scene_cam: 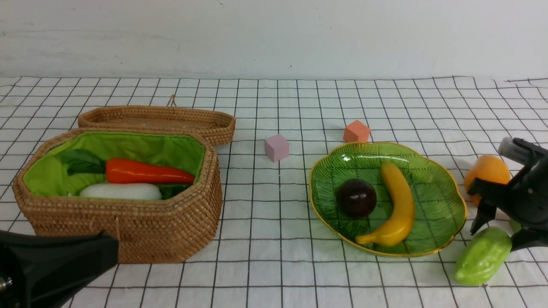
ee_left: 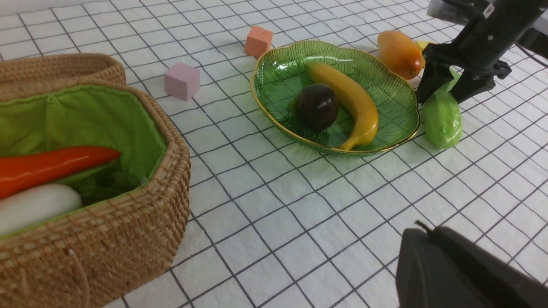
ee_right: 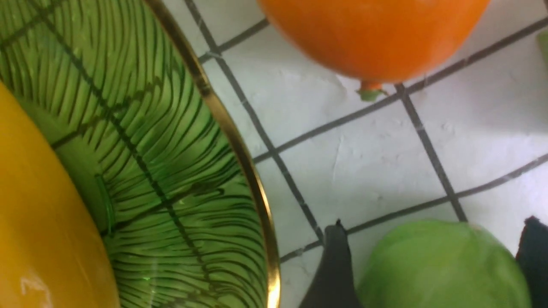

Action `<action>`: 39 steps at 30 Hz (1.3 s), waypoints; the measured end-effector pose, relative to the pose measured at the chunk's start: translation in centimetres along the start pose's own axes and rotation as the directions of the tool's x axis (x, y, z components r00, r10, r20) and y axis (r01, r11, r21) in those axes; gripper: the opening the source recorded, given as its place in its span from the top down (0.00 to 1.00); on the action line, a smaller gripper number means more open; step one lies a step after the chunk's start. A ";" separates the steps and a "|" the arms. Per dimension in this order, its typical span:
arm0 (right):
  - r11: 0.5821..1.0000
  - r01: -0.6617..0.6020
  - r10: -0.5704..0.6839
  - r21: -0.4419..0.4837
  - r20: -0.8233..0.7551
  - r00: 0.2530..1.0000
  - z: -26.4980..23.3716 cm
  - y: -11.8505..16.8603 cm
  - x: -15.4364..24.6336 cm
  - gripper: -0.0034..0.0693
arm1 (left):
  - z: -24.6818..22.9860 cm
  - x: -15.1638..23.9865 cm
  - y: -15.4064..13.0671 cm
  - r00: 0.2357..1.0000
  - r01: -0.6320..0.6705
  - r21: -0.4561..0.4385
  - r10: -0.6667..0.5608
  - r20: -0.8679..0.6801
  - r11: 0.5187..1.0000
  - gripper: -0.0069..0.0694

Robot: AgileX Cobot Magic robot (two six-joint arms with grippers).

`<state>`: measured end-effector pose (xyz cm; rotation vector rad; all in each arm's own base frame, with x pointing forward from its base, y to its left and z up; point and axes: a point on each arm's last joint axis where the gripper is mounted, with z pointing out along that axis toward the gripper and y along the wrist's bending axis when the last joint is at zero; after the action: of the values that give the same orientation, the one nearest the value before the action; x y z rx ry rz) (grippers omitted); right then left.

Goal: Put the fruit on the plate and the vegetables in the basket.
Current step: Take a chayote with your right arm and place it on the basket on the left.

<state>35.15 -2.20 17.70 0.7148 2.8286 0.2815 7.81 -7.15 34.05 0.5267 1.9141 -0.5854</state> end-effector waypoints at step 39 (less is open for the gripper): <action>0.714 0.658 -0.583 -0.239 0.318 0.748 -17.5 12.9 6.9 0.30 | -1.0 -0.8 2.4 1.000 0.026 -0.271 -0.026 0.004 0.962 0.93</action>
<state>30.64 9.97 36.40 -0.2905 2.5153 0.5080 8.83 -4.77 34.73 0.3254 1.9637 -0.3313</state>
